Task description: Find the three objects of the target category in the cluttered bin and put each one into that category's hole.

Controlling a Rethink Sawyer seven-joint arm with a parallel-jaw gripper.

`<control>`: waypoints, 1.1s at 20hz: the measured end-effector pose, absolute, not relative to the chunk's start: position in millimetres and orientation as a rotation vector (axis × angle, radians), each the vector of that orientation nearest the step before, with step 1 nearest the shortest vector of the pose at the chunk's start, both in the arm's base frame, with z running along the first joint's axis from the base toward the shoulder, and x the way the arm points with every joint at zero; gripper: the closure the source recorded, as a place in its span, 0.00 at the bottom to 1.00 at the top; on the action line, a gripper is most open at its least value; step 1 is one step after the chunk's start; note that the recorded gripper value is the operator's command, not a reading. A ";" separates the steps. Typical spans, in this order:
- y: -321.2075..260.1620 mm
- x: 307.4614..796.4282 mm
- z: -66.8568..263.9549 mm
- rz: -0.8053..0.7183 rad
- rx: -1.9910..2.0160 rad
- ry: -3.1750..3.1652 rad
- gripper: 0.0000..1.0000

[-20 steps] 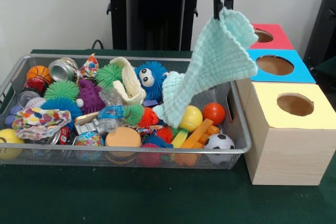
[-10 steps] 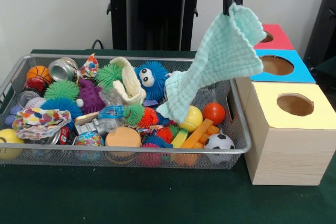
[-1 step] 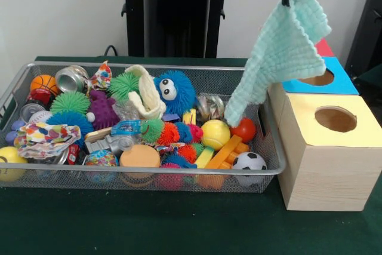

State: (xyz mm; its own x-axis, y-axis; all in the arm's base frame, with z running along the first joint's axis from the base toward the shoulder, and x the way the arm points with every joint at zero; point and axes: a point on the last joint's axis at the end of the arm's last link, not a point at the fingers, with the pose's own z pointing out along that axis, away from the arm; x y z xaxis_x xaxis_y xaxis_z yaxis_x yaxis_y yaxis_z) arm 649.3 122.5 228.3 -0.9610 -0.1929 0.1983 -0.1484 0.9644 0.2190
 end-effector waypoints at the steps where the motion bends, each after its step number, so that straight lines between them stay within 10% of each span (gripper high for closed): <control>1: 125.8 648.8 229.3 -0.299 0.254 -2.896 1.00; 22: 204.8 632.7 259.3 -0.302 0.014 -2.901 1.00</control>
